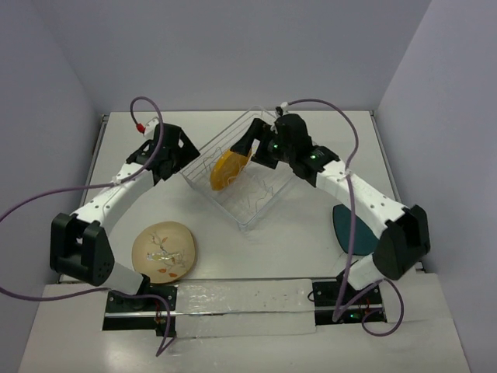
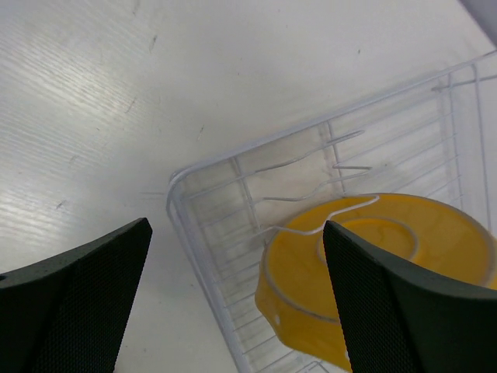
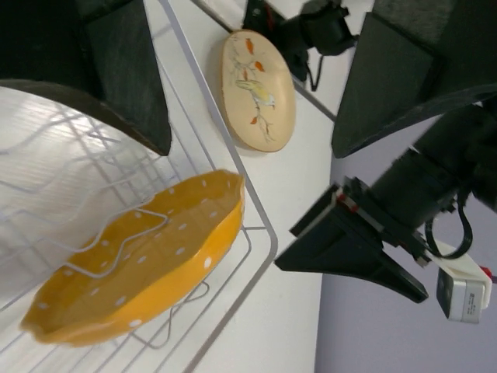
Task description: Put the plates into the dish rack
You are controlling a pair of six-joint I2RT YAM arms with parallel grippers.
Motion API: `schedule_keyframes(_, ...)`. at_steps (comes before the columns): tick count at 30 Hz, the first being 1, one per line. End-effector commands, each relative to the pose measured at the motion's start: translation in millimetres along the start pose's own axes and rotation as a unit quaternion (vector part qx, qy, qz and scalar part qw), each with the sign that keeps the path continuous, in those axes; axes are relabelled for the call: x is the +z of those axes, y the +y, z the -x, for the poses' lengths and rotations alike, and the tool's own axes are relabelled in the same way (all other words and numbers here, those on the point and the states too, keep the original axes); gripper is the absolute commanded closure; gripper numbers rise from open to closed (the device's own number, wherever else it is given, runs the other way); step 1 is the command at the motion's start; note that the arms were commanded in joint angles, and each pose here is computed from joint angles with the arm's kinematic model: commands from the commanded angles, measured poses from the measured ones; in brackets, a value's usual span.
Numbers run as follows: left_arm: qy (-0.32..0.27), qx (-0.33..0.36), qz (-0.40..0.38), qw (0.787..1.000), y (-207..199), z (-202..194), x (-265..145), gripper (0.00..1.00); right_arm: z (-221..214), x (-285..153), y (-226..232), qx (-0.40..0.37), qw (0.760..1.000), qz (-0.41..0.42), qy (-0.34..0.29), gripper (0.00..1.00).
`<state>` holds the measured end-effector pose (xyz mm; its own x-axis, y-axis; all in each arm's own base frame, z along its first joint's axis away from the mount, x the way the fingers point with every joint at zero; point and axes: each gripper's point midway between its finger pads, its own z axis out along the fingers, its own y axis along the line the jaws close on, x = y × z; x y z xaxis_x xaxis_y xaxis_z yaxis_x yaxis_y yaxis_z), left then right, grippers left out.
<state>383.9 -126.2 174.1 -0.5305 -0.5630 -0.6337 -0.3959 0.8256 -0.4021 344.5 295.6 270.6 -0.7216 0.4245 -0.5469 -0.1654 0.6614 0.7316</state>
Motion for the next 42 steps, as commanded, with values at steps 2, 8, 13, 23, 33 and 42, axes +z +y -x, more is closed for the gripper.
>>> schedule_keyframes(2, -0.079, -0.042, 0.009, 0.996, 14.6, 42.8, -58.9, 0.01, 21.7, -42.8, 2.5, -0.102, 0.993, -0.01, -0.065, 0.06)
schedule_keyframes(8, -0.042, -0.069, 0.076, 0.994, 72.9, 8.1, -84.4, 0.01, -2.9, -63.4, 14.3, -0.21, 0.976, 0.051, -0.024, 0.05)
schedule_keyframes(13, -0.036, -0.102, 0.132, 0.985, 123.2, -16.1, -103.1, 0.01, -50.2, -75.2, 59.3, -0.337, 0.933, 0.124, 0.01, 0.05)
schedule_keyframes(23, -0.021, -0.192, 0.212, 0.958, 189.8, -53.6, -90.5, 0.01, -182.5, -50.6, 98.6, -0.354, 0.908, 0.179, 0.134, 0.04)
schedule_keyframes(33, -0.015, -0.241, 0.254, 0.937, 229.2, -77.2, -73.9, 0.01, -264.5, 13.0, 63.5, -0.297, 0.938, 0.047, 0.173, 0.05)
schedule_keyframes(42, -0.005, -0.242, 0.295, 0.924, 249.1, -98.3, -56.8, 0.01, -303.3, 65.6, 36.8, -0.208, 0.962, -0.045, 0.172, 0.07)
